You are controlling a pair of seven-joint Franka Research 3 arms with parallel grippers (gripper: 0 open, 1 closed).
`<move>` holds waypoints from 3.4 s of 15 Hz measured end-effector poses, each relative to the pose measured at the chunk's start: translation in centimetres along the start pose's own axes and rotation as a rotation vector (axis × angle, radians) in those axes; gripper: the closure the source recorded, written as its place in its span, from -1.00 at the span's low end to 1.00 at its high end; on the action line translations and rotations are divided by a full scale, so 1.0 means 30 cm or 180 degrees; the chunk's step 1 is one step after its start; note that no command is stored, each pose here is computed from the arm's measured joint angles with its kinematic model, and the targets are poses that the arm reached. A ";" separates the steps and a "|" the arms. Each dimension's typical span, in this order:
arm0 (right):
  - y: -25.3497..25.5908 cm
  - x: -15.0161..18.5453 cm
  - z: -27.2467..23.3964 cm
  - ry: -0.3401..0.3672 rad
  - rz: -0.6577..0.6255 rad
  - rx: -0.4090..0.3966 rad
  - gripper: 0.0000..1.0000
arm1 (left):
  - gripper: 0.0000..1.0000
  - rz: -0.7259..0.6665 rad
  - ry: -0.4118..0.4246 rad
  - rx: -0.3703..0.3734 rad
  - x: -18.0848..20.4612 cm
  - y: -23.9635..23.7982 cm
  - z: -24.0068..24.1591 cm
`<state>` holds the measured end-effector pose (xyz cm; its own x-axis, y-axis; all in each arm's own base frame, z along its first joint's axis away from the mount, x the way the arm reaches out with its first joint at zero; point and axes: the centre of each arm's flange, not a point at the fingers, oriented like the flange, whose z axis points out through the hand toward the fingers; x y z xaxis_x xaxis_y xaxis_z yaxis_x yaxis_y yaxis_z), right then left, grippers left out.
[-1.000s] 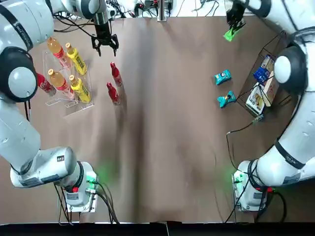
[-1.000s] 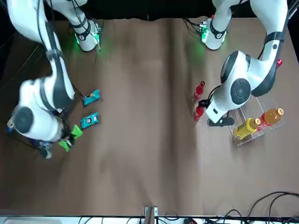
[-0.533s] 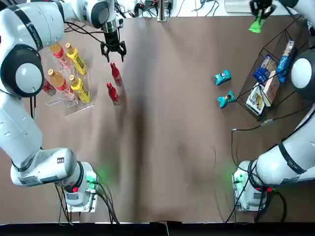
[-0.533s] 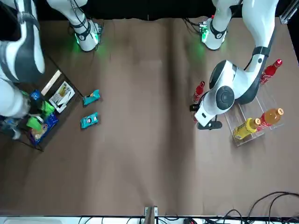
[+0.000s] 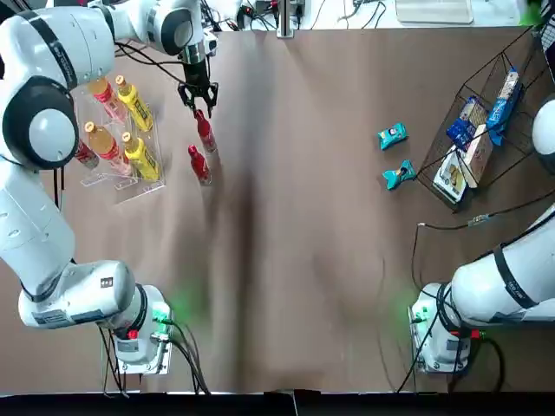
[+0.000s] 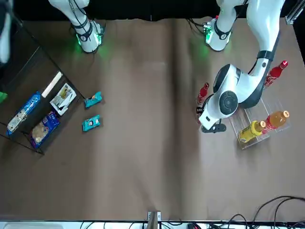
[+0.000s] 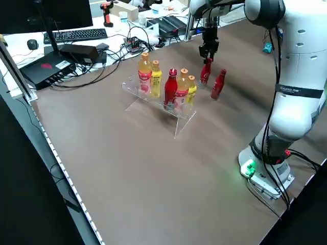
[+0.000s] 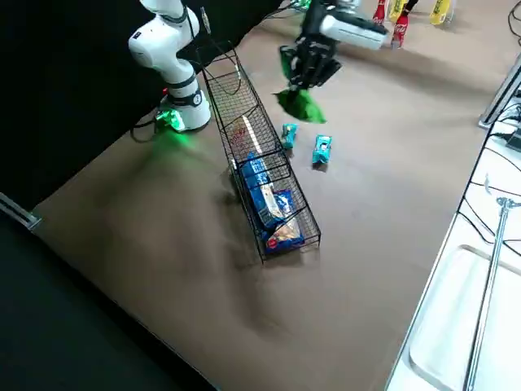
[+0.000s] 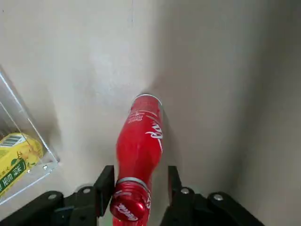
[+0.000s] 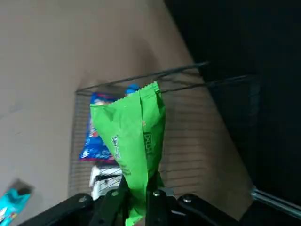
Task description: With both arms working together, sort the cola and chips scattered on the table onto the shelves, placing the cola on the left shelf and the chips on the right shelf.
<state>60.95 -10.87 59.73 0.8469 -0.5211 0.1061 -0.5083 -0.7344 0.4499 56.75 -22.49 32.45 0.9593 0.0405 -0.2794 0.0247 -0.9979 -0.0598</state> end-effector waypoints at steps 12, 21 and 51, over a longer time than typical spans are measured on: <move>0.199 0.084 0.122 -0.0178 -0.0054 -0.0126 0.67 | 0.31 -0.0043 -0.0128 0.0065 -0.014 -0.025 0.049; 0.167 0.079 0.150 -0.0230 -0.0108 -0.0150 0.25 | 0.31 0.0050 -0.0039 0.0422 0.038 -0.210 -0.158; -1.035 -0.549 0.723 -0.1189 0.0435 0.0553 -0.36 | 0.31 0.1680 -0.0642 0.0396 -0.170 -1.350 -0.318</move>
<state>59.37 11.09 24.79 0.6715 -0.7167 -0.1882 -0.6575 -0.6934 0.2946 53.55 17.25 45.44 0.7599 -0.4402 -0.4783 -0.4876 -0.8726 0.0284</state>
